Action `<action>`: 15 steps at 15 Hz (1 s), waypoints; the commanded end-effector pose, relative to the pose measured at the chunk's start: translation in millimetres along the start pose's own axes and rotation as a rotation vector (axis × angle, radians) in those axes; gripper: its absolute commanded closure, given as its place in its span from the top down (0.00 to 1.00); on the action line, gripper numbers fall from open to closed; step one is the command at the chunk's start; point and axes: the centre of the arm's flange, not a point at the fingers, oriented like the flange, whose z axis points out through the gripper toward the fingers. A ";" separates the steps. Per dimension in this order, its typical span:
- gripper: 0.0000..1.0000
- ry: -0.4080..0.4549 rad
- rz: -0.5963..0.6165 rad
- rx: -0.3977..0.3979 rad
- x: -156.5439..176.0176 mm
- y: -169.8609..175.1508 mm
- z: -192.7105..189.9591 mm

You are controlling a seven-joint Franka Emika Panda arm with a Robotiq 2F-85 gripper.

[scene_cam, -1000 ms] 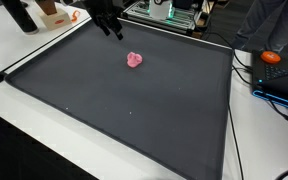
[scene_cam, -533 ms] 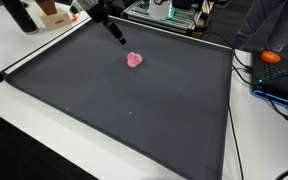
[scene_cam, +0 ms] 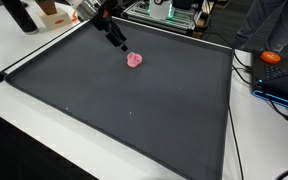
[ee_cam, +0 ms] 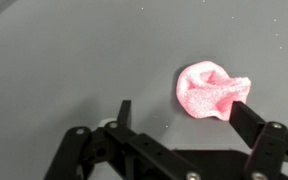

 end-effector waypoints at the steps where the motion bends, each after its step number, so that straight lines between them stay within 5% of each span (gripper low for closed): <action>1: 1.00 -0.032 0.092 0.033 12.4 0.9 2.4; 10: 1.00 -0.011 0.102 -0.001 24.8 -7.0 8.4; 15: 1.00 0.015 0.009 -0.070 28.2 -37.8 2.9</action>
